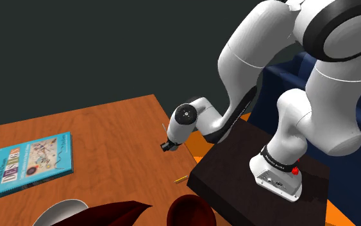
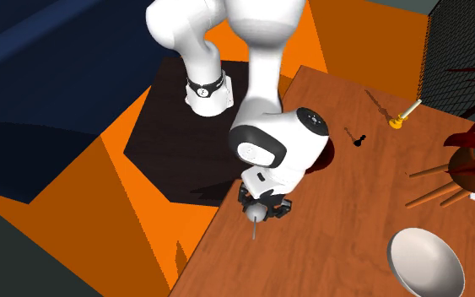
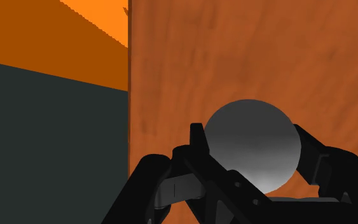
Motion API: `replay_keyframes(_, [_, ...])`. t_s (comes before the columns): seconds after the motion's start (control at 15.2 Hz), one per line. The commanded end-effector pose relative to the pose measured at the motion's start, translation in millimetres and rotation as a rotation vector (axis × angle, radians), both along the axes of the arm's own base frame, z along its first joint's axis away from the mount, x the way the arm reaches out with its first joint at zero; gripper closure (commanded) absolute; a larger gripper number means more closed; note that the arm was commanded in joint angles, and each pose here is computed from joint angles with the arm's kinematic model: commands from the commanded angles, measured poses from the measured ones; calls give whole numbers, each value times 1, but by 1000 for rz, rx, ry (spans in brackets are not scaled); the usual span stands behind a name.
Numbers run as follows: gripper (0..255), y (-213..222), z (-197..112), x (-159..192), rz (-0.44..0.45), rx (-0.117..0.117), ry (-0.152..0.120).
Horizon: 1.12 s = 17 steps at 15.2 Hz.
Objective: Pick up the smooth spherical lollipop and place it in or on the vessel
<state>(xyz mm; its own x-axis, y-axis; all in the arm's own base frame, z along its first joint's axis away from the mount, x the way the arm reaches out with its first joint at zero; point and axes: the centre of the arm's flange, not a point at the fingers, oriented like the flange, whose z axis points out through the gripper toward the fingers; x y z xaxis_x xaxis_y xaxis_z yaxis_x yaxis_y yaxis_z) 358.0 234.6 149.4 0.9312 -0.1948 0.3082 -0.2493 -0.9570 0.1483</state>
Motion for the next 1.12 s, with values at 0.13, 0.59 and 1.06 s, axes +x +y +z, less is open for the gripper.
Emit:
replay_keyframes(0.13, [255,-2,23,0,0,-1,1])
replay_keyframes(0.59, [255,-2,60,0,0,-1,1])
replay_keyframes(1.06, [255,40,53,-66,0,-1,1])
